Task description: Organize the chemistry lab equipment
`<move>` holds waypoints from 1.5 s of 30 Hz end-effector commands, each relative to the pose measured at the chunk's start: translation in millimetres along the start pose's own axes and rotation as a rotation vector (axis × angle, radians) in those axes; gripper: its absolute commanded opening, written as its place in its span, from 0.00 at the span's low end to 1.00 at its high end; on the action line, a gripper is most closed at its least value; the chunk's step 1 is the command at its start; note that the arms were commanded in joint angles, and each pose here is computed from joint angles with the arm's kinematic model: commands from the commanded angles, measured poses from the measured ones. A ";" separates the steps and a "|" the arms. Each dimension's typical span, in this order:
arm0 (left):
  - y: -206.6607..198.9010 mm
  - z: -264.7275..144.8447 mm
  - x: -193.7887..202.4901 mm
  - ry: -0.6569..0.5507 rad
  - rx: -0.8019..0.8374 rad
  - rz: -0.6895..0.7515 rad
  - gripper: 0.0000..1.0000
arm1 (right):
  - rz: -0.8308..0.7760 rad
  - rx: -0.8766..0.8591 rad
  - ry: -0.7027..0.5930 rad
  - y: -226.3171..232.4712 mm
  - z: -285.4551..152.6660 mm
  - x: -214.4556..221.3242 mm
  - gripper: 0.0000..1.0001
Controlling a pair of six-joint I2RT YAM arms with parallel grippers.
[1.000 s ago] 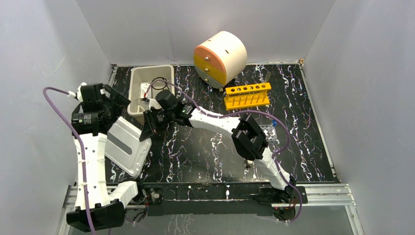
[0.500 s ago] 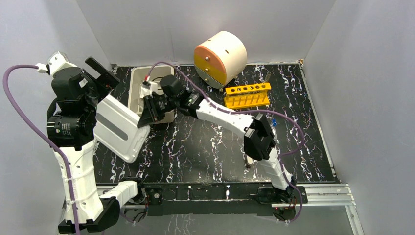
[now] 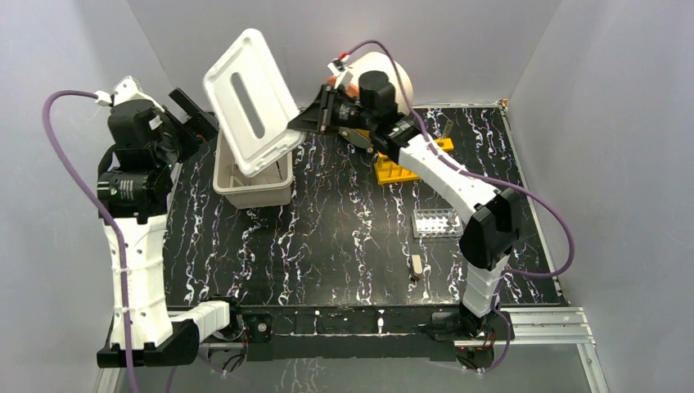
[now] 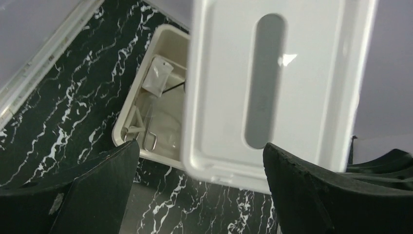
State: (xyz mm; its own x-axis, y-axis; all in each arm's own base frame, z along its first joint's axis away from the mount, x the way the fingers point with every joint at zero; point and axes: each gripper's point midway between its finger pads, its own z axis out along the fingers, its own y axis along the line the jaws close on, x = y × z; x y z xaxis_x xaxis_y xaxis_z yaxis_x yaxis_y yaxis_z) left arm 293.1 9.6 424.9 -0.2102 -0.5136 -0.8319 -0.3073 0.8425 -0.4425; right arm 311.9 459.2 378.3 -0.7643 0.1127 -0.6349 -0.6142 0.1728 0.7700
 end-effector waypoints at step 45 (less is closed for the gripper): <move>102.2 147.3 102.4 0.323 -0.201 -0.214 0.98 | 0.716 -0.024 -0.234 -91.8 49.9 3.0 0.08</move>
State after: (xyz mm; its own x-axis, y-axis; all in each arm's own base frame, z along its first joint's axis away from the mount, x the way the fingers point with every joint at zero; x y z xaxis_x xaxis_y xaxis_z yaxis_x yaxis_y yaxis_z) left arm 371.1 78.9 259.4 -0.3213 -0.7305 -0.6026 -0.5895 0.6523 -0.4764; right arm 376.0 493.4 273.2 -0.9259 0.3766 0.0306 0.0546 0.0532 0.9971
